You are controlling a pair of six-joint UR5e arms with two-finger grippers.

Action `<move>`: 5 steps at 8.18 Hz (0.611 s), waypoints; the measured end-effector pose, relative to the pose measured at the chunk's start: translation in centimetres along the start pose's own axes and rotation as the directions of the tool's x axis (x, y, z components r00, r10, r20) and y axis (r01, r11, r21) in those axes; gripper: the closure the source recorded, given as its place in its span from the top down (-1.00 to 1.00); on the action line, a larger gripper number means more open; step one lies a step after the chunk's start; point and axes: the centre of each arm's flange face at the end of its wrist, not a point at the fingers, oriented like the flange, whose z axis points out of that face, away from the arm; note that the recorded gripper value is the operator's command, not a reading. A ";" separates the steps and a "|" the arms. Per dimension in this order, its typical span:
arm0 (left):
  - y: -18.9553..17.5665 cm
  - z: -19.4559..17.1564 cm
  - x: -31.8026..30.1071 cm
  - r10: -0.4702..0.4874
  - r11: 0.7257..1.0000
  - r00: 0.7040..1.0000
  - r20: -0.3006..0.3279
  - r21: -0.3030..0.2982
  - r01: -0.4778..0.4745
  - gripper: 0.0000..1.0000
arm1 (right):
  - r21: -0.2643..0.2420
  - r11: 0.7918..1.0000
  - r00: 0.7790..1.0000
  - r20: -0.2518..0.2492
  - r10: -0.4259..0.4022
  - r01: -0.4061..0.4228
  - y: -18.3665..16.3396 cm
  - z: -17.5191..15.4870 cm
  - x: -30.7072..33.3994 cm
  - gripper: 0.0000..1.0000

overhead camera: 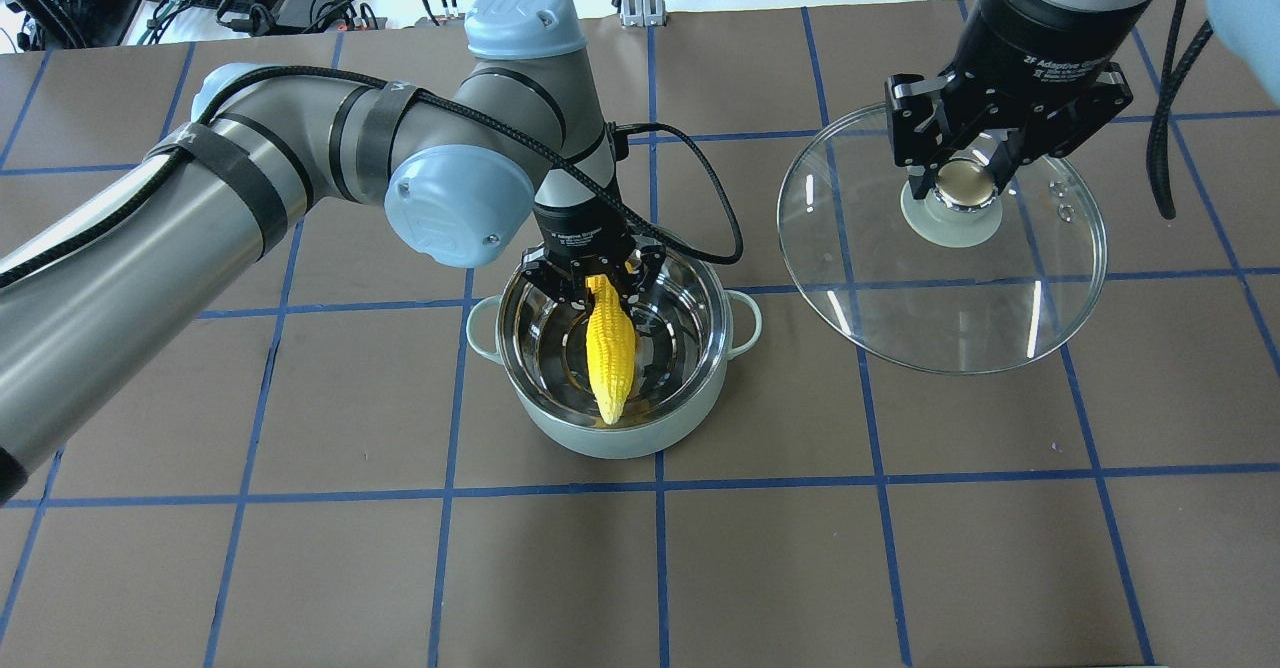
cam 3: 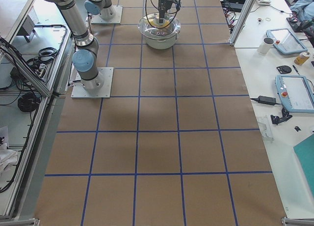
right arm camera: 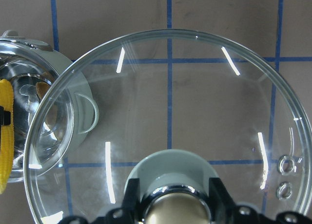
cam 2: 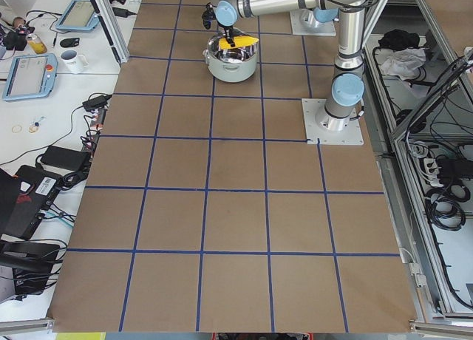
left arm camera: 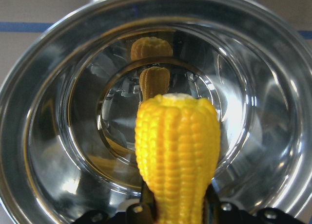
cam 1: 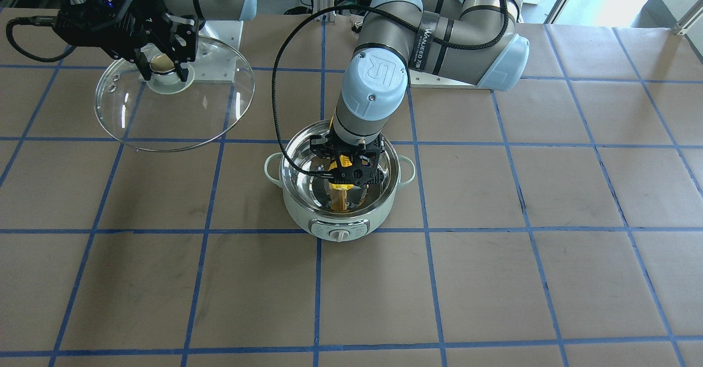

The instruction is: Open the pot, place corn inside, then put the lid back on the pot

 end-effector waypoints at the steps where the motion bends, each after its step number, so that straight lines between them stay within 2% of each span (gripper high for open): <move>1: -0.1 0.6 -0.1 0.002 1.000 1.000 -0.002 0.005 -0.002 -1.00 | 0.000 1.000 1.000 0.000 0.000 0.000 0.0 0.0 0.0 -0.24; 5: -0.6 2.9 -0.3 0.004 1.000 1.000 -0.003 0.011 -0.004 -1.00 | 0.000 1.000 1.000 0.000 0.000 0.000 0.0 0.0 0.0 -0.24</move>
